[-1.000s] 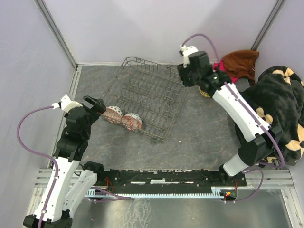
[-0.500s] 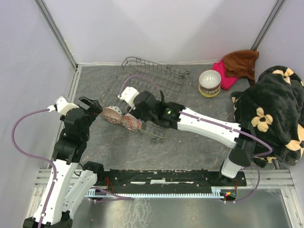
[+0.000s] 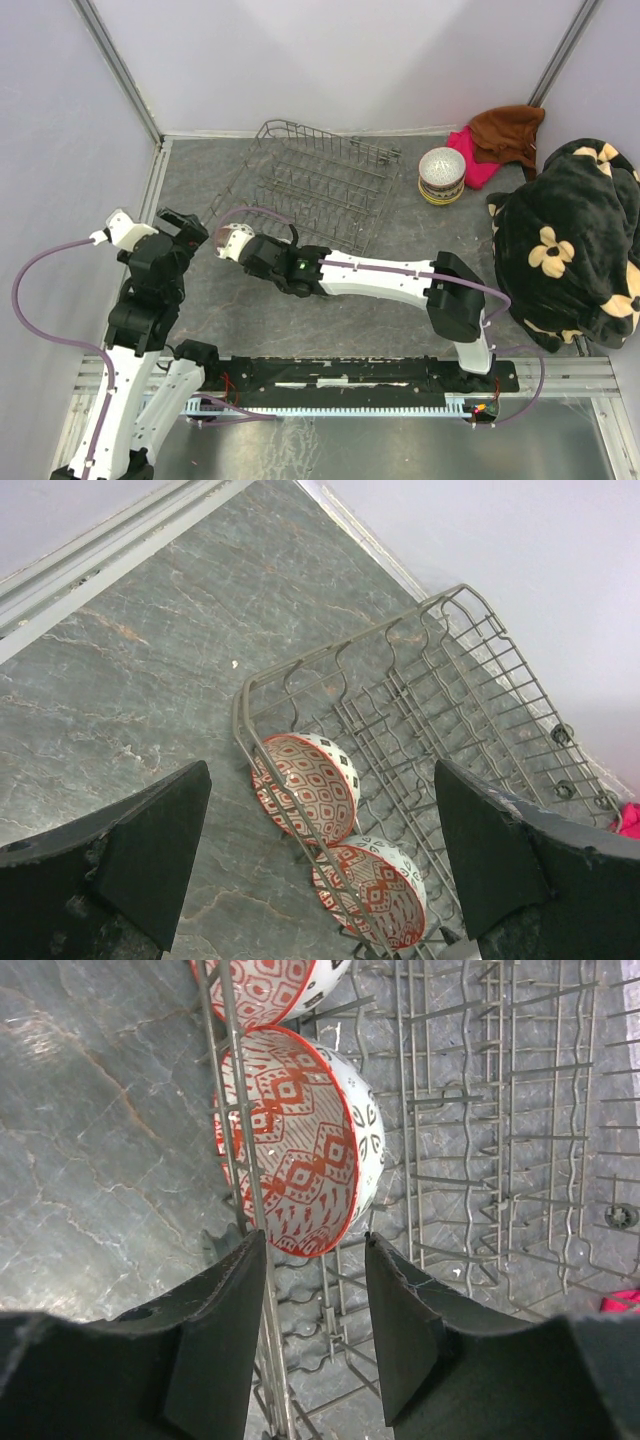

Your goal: Unload the bowls from the dish rack

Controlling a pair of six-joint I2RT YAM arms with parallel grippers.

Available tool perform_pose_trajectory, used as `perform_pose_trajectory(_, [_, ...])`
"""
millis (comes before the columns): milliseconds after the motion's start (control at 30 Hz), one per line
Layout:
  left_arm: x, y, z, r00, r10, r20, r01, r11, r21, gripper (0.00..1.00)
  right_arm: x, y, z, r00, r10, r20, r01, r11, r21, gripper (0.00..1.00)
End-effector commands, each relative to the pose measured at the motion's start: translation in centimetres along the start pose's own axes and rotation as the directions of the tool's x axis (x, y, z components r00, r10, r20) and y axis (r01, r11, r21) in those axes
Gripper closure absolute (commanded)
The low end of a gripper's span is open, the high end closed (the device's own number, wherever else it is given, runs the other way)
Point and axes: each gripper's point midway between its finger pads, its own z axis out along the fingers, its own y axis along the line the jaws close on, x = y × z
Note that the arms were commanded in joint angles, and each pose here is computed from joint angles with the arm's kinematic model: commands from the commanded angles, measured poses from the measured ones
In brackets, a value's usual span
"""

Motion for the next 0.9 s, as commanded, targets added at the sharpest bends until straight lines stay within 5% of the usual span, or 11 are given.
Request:
perform_pose_trajectory(0, [-2.1, -0.2, -0.8, 0.998, -0.019, 0.058, 0.019, 1.0, 0.003, 0.01, -3.0, -1.9, -0.2, 0.997, 0.026, 0.07, -0.032, 0.995, 0.092, 0.49])
perform_pose_trajectory(533, [-3.6, 0.0, -1.9, 0.994, -0.037, 0.101, 0.035, 0.999, 0.016, 0.01, -1.9, -2.0, 2.3, 0.999, -0.038, 0.011, 0.035, 0.977, 0.21, 0.71])
perform_pose_trajectory(867, [-4.6, 0.1, -2.6, 0.989, -0.056, 0.134, 0.054, 0.998, 0.019, 0.01, -1.0, -1.7, 3.2, 0.997, -0.074, -0.017, 0.076, 0.963, 0.26, 0.74])
